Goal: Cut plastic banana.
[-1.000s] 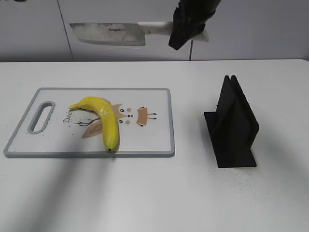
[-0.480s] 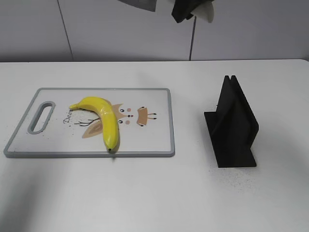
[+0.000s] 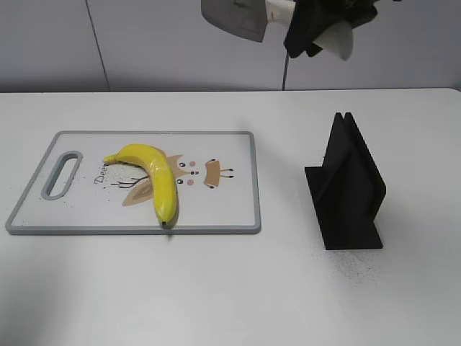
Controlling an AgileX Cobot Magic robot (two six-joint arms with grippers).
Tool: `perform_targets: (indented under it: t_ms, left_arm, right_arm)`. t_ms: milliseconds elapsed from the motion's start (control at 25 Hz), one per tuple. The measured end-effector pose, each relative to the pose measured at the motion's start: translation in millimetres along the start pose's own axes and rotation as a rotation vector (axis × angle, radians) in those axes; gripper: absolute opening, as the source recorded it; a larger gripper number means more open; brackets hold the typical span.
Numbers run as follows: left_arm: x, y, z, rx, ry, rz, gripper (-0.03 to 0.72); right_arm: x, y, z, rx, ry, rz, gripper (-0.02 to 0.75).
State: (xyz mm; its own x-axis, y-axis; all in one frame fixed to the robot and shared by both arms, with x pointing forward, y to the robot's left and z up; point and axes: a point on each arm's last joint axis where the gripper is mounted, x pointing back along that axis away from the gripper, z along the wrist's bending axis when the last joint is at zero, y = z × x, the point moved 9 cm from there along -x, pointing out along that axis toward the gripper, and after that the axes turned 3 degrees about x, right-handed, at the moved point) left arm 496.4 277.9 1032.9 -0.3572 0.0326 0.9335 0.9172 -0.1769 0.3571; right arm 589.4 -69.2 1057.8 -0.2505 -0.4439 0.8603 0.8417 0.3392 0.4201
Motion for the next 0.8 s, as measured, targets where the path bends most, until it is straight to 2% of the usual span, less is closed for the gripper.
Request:
perform_targets:
  t_ms: [320,480,800]
  left_arm:
    - [5,-59,-4.4,0.029,0.01,-0.047,0.576]
    - [6,-94,-7.6,0.031,0.013,-0.086,0.576]
    - [26,-141,-13.1,0.038,0.022,-0.3,0.576]
  right_arm:
    - [20,-54,1,-0.046,-0.015,0.046,0.161]
    - [24,-77,-1,-0.066,-0.021,0.027,0.161]
    - [28,-112,-15,-0.113,-0.085,-0.024,0.161]
